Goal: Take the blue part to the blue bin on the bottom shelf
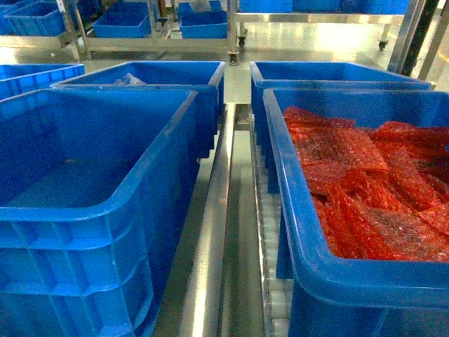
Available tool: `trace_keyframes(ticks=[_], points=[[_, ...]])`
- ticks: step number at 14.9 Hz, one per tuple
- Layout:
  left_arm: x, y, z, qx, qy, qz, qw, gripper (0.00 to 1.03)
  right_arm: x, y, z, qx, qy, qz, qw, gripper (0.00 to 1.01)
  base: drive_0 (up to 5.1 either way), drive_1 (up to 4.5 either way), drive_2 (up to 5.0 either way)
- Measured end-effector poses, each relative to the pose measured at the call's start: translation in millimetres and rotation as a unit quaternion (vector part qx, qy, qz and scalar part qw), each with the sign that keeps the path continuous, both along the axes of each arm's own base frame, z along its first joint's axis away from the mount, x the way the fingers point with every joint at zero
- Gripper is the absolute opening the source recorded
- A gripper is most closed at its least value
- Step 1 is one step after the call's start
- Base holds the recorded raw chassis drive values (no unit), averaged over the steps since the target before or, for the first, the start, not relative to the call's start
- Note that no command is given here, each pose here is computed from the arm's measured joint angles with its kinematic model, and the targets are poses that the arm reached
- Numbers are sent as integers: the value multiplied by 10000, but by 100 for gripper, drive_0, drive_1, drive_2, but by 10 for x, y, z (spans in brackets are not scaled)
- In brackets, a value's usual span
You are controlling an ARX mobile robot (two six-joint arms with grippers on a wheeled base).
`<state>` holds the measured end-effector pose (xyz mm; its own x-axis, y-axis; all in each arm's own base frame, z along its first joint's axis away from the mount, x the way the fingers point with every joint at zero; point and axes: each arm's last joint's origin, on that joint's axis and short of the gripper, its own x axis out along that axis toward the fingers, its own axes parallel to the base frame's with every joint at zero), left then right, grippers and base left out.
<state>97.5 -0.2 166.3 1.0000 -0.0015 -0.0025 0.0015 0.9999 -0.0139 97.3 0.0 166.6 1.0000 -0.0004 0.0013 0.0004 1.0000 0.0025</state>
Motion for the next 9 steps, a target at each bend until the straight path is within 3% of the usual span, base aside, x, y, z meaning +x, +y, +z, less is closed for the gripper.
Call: trace_keyframes(ticks=[1, 2, 9], points=[[0, 0, -1, 0, 2, 0, 10000, 98, 0, 0, 0, 0, 2, 0, 10000, 98, 0, 0, 0], [0, 0, -1, 8, 2, 0, 10000, 99, 0, 0, 0, 0, 0, 0, 10000, 98, 0, 0, 0], [0, 0, -1, 8, 2, 0, 10000, 98, 0, 0, 0, 0, 2, 0, 10000, 98, 0, 0, 0]])
